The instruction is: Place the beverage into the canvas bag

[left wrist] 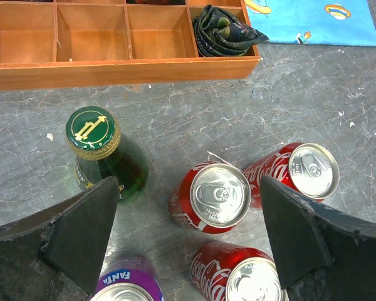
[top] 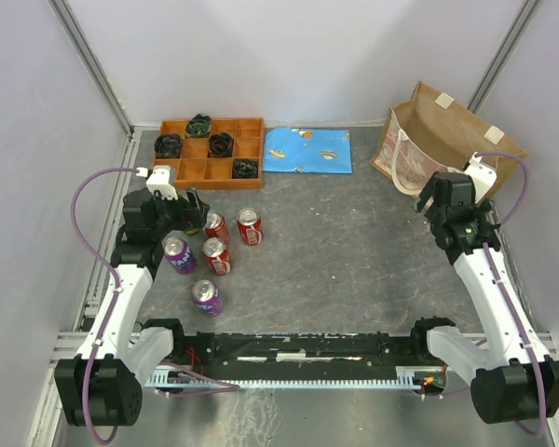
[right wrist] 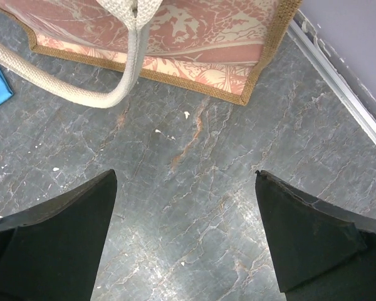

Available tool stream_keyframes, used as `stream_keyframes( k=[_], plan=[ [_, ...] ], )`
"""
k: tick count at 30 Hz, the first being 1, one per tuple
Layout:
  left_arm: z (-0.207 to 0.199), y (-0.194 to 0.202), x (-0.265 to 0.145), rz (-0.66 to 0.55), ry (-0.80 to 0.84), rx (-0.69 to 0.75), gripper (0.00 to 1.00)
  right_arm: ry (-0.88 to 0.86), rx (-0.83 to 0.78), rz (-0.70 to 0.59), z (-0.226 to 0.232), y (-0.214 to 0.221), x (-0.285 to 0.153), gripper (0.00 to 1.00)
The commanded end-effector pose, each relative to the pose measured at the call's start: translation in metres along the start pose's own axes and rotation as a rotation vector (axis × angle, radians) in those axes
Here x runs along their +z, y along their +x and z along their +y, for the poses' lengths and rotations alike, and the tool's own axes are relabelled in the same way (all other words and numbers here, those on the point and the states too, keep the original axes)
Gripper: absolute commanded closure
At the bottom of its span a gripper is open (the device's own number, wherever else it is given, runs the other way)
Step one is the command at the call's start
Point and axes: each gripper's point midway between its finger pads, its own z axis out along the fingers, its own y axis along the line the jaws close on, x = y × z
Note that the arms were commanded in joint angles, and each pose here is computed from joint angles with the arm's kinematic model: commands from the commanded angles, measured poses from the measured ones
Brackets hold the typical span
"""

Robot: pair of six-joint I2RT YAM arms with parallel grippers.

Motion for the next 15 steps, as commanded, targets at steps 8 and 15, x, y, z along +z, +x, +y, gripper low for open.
stream_keyframes(
  k=[8,15],
  plan=[
    [-0.007,-0.02,-0.007,-0.079,0.024,0.025,0.01,-0.08,-0.012,-0.037,-0.003,0.006,-0.013,0.01],
    [-0.009,-0.022,-0.007,-0.08,0.033,0.03,0.01,-0.237,0.054,-0.043,0.02,-0.002,-0.032,0.01]
  ],
)
